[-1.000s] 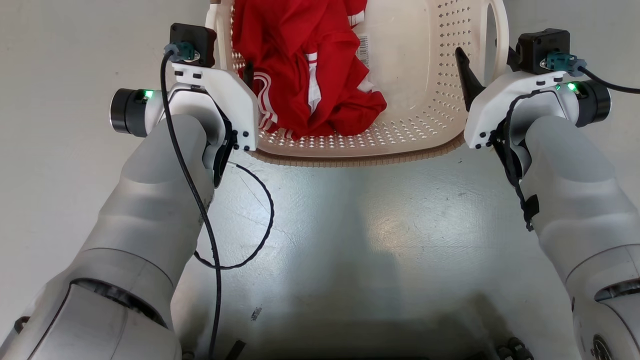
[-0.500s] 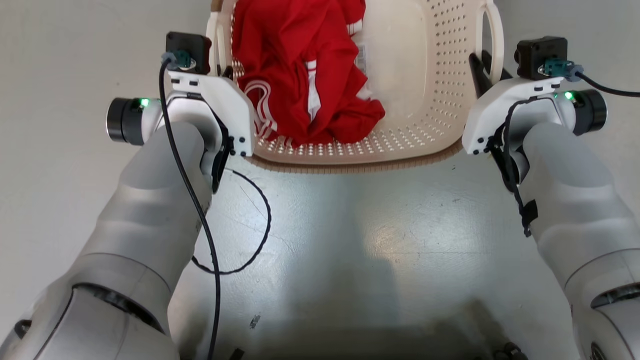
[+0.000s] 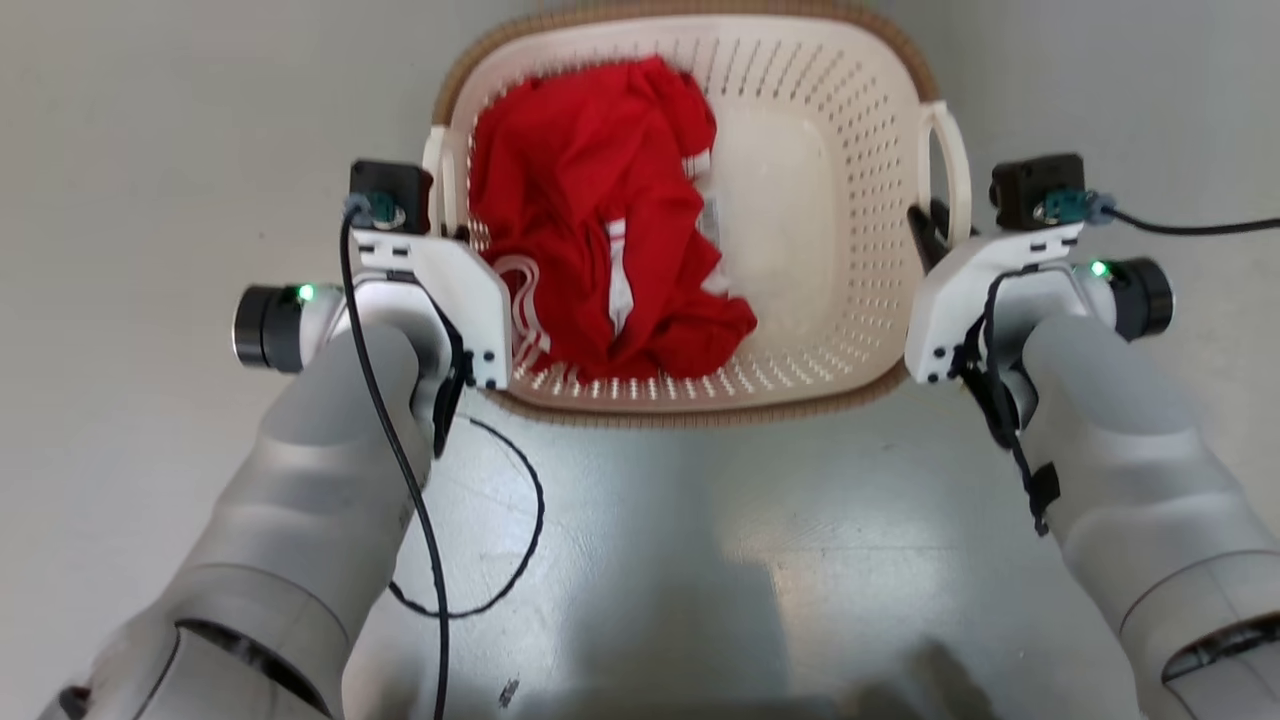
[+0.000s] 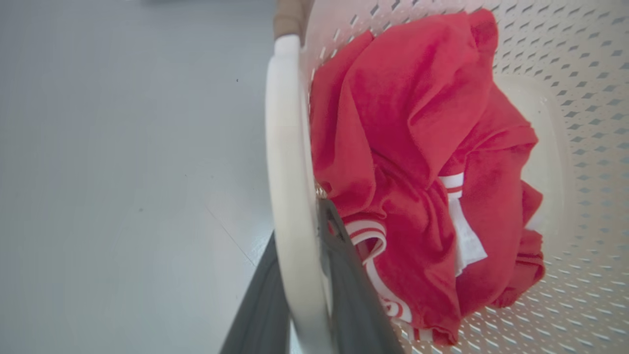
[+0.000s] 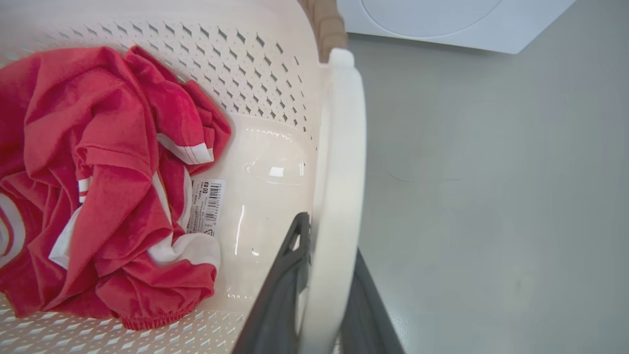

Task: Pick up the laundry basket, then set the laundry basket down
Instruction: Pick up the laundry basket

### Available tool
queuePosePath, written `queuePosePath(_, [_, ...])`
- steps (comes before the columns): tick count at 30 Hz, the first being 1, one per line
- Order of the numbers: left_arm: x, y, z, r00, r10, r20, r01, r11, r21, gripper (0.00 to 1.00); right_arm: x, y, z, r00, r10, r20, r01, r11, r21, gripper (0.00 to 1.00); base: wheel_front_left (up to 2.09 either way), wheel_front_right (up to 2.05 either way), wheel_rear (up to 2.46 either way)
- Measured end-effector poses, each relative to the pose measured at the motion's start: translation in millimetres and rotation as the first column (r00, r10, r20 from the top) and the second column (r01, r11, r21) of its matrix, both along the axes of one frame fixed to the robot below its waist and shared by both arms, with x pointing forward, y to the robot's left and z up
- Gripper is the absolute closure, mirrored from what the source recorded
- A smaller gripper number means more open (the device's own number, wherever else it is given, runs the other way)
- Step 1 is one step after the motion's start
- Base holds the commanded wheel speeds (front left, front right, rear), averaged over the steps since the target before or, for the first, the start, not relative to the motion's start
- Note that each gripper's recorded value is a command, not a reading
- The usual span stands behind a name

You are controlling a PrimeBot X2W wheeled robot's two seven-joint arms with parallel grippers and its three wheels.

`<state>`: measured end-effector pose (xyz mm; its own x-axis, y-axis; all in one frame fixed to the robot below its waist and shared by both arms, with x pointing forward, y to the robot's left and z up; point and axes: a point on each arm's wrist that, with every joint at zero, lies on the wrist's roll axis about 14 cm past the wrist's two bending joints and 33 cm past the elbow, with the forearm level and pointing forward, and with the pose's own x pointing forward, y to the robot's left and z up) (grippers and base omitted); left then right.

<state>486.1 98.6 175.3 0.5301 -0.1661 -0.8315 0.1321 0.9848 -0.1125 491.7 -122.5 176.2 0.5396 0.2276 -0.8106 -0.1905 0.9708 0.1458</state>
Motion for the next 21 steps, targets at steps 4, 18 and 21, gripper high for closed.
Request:
queuePosePath(4, [-11,-2,13,1.0,0.007,0.001,-0.007,1.0,-0.006,1.0,-14,-2,12,1.0,0.008,-0.022,-0.008,1.0,-0.008,1.0,0.0,0.0,0.0])
queuePosePath(18, [-52,-15,66,1.0,0.016,0.023,-0.015,0.999,-0.029,1.0,-53,-10,65,0.999,0.018,-0.039,-0.019,0.999,-0.039,1.0,0.0,0.0,0.0])
queuePosePath(21, [-58,-16,76,0.999,0.02,0.03,-0.019,0.999,-0.035,1.0,-61,-11,75,0.999,0.022,-0.033,-0.023,0.999,-0.04,1.0,0.0,0.0,0.0])
